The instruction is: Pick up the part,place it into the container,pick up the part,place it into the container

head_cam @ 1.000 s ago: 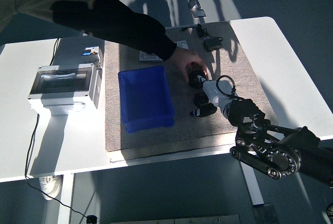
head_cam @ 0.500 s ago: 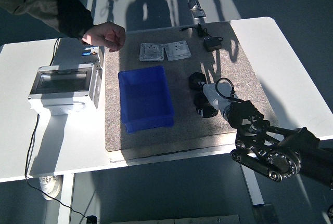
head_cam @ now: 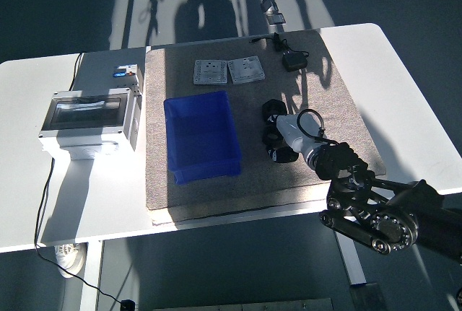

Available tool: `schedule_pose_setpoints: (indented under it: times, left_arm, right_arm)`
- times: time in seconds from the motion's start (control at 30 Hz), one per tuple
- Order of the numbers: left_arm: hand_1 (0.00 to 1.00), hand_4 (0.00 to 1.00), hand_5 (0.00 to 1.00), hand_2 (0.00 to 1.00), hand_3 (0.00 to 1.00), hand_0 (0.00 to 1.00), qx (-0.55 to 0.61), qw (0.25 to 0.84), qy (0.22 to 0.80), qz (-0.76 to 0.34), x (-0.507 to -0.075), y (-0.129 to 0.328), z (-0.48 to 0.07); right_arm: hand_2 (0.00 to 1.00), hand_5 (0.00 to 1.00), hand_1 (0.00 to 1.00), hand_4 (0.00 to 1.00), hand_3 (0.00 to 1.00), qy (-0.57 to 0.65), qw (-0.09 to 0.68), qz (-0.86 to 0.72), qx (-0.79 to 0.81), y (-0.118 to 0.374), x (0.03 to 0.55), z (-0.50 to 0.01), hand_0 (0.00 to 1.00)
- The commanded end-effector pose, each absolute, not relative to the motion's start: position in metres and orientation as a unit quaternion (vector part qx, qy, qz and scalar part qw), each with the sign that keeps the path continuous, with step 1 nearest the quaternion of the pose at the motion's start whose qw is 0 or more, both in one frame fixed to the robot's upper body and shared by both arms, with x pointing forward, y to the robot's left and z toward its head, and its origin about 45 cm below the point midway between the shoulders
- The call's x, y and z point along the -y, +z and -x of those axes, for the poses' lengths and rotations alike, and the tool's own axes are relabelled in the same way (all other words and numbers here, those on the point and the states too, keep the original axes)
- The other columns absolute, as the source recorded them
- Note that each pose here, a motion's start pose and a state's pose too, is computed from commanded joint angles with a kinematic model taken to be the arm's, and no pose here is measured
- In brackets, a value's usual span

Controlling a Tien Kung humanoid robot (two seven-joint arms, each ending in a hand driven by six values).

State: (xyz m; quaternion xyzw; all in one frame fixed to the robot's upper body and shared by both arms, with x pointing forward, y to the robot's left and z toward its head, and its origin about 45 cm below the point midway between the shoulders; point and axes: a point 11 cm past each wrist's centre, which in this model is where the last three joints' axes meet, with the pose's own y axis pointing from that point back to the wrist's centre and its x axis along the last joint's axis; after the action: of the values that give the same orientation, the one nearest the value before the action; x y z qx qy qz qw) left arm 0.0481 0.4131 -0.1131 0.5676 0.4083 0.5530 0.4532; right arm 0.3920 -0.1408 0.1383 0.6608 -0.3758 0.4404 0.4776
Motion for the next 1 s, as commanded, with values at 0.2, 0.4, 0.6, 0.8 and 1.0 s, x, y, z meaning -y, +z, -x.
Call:
schedule_pose_setpoints:
  times: [0.2,0.4,0.6,0.8,1.0]
  left_arm:
    - [0.725,0.998,0.998,0.751,0.674,0.711,-0.408,0.453,0.553,-0.567,-0.413,-0.113,-0.048]
    - [0.725,0.998,0.998,0.750,0.671,0.711,-0.408,0.453,0.553,-0.568,-0.413,-0.113,-0.048]
    - [0.725,0.998,0.998,0.750,0.673,0.711,-0.408,0.453,0.554,-0.568,-0.414,-0.113,-0.048]
    - [0.725,0.998,0.998,0.750,0.672,0.711,-0.408,0.451,0.555,-0.568,-0.415,-0.113,-0.047]
    - [0.725,0.998,0.998,0.750,0.671,0.711,-0.406,0.450,0.556,-0.568,-0.416,-0.112,-0.048]
  right_arm:
    - [0.517,0.035,0.430,0.266,0.601,0.440,0.472,-0.663,0.379,0.137,0.142,-0.391,0.439]
    - [0.516,0.032,0.430,0.264,0.603,0.441,0.469,-0.664,0.380,0.137,0.142,-0.390,0.442]
    - [0.515,0.032,0.430,0.262,0.596,0.461,0.432,-0.662,0.404,0.164,0.134,-0.397,0.438]
    - [0.509,0.028,0.427,0.259,0.591,0.484,0.333,-0.683,0.434,0.208,0.100,-0.391,0.441]
    - [0.507,0.025,0.427,0.257,0.591,0.501,0.252,-0.729,0.392,0.223,0.052,-0.364,0.418]
